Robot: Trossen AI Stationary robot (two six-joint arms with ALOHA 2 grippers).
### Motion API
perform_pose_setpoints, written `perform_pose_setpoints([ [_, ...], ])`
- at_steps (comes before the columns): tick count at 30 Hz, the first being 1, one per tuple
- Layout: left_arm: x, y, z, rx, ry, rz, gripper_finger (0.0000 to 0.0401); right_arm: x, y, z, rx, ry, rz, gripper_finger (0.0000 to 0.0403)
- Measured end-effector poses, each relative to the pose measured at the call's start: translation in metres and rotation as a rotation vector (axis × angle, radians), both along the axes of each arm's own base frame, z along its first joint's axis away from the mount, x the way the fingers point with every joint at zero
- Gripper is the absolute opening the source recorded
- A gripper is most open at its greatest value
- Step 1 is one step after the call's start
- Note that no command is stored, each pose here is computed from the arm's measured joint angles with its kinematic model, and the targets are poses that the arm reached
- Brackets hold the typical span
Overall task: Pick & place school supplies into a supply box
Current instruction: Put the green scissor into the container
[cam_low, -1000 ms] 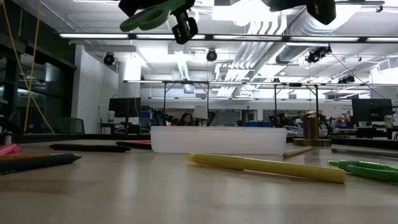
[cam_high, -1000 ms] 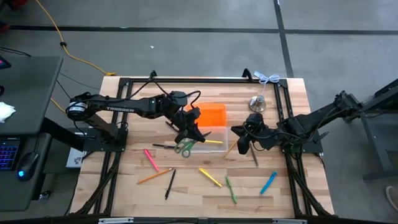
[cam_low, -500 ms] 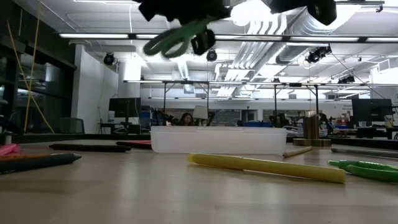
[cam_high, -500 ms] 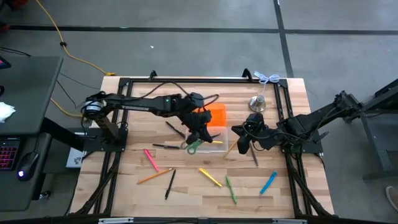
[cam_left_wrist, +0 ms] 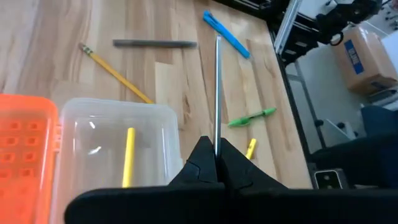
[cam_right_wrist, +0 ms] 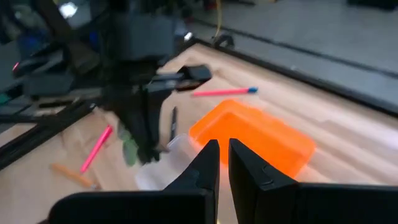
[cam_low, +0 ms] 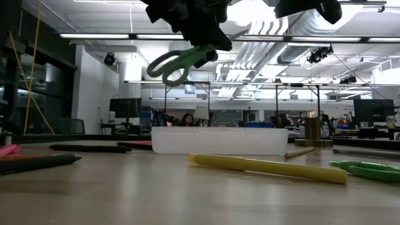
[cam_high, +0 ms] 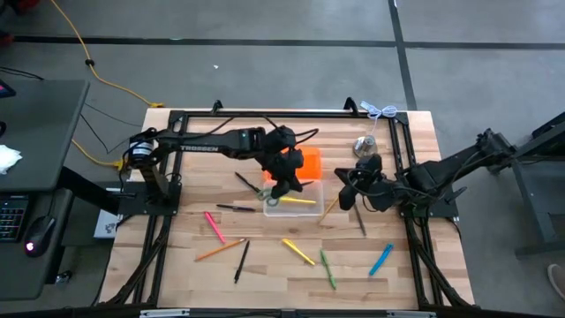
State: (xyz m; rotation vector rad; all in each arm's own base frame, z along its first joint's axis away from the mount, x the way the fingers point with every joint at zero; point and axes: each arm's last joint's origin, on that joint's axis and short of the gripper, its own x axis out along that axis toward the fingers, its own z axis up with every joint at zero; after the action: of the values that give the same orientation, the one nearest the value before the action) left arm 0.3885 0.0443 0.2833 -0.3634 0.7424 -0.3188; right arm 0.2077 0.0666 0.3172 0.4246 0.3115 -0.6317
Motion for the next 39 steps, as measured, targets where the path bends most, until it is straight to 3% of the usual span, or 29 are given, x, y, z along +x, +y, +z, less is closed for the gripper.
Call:
perform_pose_setpoints([
  [10, 0.012, 0.002, -0.021, 0.0, 0.04, 0.0, 0.0012, -0.023, -0.012, 0.013, -0.064, -0.026, -0.066, 0.0012],
  [21, 0.027, 0.003, -0.039, -0.059, 0.039, -0.024, 0.0012, -0.053, -0.026, 0.016, -0.139, 0.059, -0.08, 0.0012],
  [30, 0.026, 0.003, -0.039, -0.068, 0.044, -0.026, 0.0012, -0.077, -0.035, -0.021, -0.081, 0.08, -0.102, 0.0012],
  [39, 0.027, 0.009, -0.045, -0.104, 0.063, -0.02, 0.0012, -0.087, -0.038, -0.068, -0.002, -0.004, 0.014, 0.0012],
])
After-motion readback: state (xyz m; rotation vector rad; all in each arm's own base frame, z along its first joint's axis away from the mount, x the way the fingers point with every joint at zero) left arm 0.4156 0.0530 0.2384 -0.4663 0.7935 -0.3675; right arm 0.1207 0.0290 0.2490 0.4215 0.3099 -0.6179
